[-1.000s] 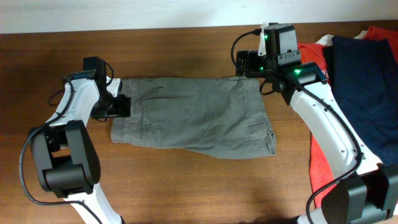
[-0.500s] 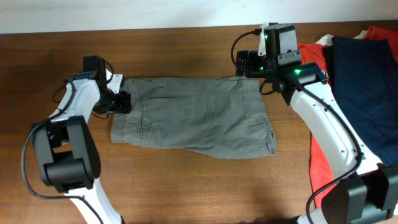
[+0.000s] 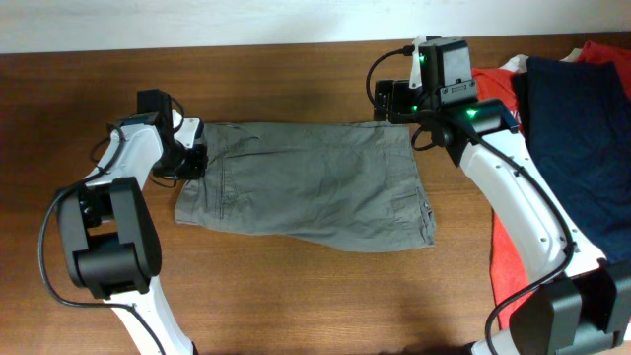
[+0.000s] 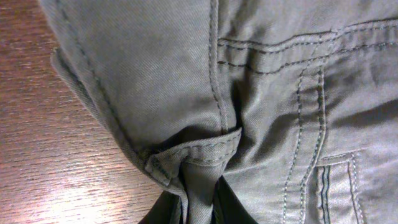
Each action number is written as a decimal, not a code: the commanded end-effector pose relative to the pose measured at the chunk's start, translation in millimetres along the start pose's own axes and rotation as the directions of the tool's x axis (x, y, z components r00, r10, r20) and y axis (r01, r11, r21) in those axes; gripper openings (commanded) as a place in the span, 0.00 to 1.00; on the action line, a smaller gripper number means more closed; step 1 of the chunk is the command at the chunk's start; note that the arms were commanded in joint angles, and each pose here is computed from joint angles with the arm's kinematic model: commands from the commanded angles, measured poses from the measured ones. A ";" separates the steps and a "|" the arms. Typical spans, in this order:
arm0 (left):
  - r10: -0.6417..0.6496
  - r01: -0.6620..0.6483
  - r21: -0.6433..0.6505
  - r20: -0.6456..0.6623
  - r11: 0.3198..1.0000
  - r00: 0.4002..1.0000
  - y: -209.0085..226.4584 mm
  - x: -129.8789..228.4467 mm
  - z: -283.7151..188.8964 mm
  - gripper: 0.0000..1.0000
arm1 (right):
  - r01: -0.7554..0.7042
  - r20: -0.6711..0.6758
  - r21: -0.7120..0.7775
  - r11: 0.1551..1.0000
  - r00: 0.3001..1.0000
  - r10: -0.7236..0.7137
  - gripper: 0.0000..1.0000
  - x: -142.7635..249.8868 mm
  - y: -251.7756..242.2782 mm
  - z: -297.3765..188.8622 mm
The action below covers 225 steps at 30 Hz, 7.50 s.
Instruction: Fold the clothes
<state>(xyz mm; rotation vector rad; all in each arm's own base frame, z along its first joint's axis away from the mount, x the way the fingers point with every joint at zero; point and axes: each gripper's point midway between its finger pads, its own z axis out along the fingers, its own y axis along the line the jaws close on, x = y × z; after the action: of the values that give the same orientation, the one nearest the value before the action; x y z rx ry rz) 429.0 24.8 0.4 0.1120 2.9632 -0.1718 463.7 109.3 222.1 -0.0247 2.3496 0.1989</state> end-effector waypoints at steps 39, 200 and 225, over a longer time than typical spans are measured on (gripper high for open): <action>-0.160 0.152 0.050 0.265 0.987 0.951 -54.9 -49.1 -201.0 0.04 | -0.068 -0.535 -0.472 0.879 0.815 -0.224 0.04 279.0 224.7 99.6; 0.071 -0.019 -0.534 0.077 0.845 0.995 -16.8 -5.9 -25.6 0.00 | -0.303 -0.512 -0.034 0.952 0.823 0.244 0.98 24.5 -59.6 51.8; -0.202 0.150 -0.185 -0.306 0.971 0.930 -107.8 130.7 22.1 0.00 | -0.303 -0.512 -0.034 0.952 0.823 0.244 0.98 24.5 -59.6 51.8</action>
<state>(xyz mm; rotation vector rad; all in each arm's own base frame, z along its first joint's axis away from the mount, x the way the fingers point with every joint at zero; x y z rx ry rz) 322.6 -83.8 -0.5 -0.1385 3.1866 0.0049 485.8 60.8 151.0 0.2535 2.8826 0.5348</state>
